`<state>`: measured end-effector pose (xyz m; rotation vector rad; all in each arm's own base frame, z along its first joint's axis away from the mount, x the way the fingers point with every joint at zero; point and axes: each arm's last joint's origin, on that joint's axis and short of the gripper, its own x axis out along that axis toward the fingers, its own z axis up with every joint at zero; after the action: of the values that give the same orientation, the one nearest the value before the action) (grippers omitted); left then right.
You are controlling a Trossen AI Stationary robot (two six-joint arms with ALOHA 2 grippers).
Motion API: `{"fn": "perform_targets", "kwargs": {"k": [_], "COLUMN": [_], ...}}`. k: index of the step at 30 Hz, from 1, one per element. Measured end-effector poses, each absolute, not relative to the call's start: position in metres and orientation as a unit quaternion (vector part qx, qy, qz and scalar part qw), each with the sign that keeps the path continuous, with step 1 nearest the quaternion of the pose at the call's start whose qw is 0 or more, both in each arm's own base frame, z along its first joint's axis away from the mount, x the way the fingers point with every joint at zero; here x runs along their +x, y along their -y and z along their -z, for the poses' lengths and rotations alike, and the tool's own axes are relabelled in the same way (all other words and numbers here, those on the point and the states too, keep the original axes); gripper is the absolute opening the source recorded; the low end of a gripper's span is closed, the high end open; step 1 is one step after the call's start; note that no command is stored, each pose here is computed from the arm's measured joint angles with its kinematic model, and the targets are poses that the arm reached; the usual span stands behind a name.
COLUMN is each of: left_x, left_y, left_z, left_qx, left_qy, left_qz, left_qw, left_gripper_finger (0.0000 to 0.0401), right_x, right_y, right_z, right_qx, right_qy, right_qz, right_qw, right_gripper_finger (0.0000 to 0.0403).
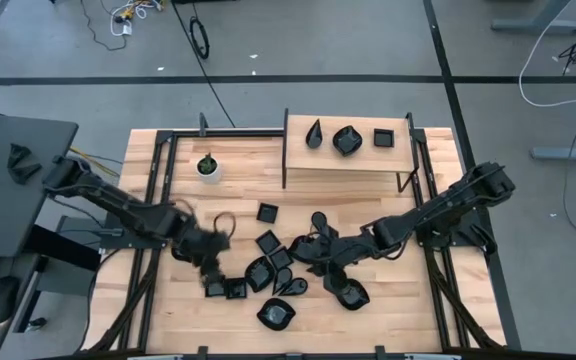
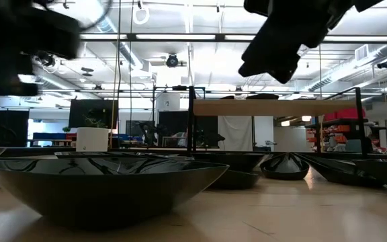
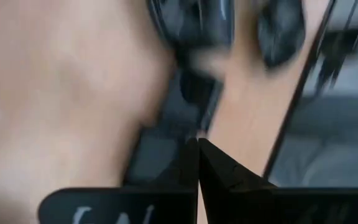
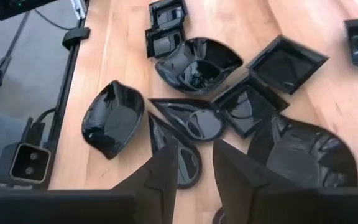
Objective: Pick & Place Mini shaped plates
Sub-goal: Stack the square plate on top of the square plate on the shelf
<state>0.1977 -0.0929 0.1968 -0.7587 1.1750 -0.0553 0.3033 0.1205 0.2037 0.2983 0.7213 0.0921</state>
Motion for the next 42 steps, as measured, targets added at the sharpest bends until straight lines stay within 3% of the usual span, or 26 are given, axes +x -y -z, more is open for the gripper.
{"fn": "perform_targets", "kwargs": {"k": [6, 12, 14, 18, 21, 28, 35, 42], "left_x": [0.17, 0.151, 0.148, 0.143, 0.142, 0.145, 0.152, 0.165], "left_y": [0.139, 0.161, 0.159, 0.152, 0.152, 0.158, 0.16, 0.163], "left_z": [-0.194, -0.195, -0.194, -0.189, -0.188, -0.171, -0.156, -0.142], "left_qx": [-0.283, -0.18, -0.211, -0.325, -0.392, -0.444, -0.463, -0.479], "left_qy": [-0.571, -0.496, -0.491, -0.507, -0.503, -0.527, -0.504, -0.499], "left_qz": [0.089, 0.07, 0.014, -0.105, -0.152, -0.227, -0.289, -0.298], "left_qw": [0.765, 0.847, 0.845, 0.791, 0.755, 0.688, 0.669, 0.658], "left_gripper_finger": [0.0007, 0.0054, 0.0085, 0.0141, 0.0162, 0.0145, 0.0112, 0.0094], "right_x": [0.3, 0.298, 0.297, 0.297, 0.297, 0.3, 0.301, 0.301], "right_y": [-0.123, -0.124, -0.124, -0.123, -0.122, -0.116, -0.114, -0.114], "right_z": [-0.201, -0.199, -0.198, -0.198, -0.198, -0.199, -0.199, -0.199], "right_qx": [0.166, 0.166, 0.17, 0.178, 0.178, 0.178, 0.178, 0.178], "right_qy": [-0.376, -0.391, -0.397, -0.402, -0.402, -0.394, -0.392, -0.392], "right_qz": [-0.05, -0.06, -0.062, -0.058, -0.056, -0.05, -0.047, -0.047], "right_qw": [0.91, 0.903, 0.9, 0.896, 0.896, 0.901, 0.901, 0.901], "right_gripper_finger": [0.0105, 0.0105, 0.0105, 0.0105, 0.0105, 0.0105, 0.0105, 0.0105]}}
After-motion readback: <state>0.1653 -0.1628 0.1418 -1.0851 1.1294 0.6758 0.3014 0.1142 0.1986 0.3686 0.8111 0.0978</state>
